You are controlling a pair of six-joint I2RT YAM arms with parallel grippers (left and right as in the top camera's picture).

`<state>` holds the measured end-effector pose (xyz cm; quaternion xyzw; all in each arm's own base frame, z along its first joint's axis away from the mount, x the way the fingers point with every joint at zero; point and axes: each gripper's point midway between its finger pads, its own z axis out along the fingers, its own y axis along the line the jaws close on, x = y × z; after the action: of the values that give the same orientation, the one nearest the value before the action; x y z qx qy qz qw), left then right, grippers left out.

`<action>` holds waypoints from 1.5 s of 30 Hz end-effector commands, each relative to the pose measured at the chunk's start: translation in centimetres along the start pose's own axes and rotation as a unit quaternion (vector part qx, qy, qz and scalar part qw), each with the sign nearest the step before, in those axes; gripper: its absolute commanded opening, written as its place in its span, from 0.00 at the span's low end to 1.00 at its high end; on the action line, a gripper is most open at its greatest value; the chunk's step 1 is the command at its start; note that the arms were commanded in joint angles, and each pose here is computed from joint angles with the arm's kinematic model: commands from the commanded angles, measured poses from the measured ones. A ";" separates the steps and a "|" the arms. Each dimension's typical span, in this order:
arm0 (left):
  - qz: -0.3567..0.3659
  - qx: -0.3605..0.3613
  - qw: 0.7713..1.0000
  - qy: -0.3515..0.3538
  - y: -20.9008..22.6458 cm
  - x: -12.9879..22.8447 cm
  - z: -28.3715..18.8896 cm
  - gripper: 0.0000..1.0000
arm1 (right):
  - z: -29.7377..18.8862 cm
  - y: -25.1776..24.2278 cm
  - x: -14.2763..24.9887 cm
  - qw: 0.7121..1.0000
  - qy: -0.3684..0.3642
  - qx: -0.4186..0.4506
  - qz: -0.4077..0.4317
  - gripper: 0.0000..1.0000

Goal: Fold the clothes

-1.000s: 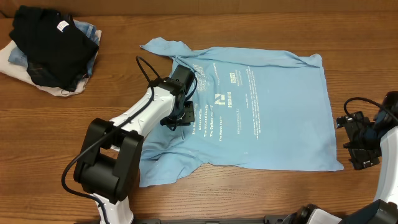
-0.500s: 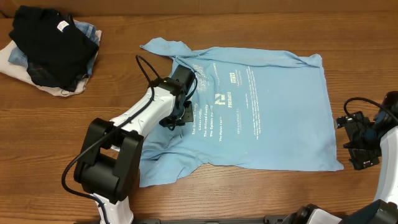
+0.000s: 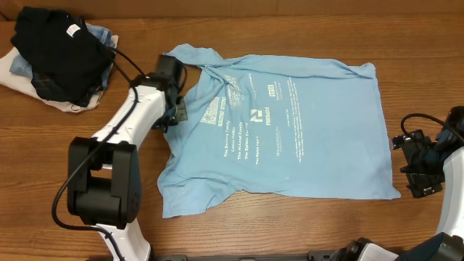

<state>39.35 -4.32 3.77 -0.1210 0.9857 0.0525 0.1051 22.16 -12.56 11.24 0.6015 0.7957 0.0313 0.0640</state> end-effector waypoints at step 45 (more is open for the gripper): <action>-0.107 -0.016 0.992 -0.070 6.9 -5.3 -14.9 1.00 | -1.5 3.7 1.1 0.994 0.039 -0.101 -0.008 1.00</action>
<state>39.93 2.66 14.73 -0.1950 0.9684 0.1085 0.1111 23.51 -11.63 11.48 0.5965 0.7956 0.0761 0.0736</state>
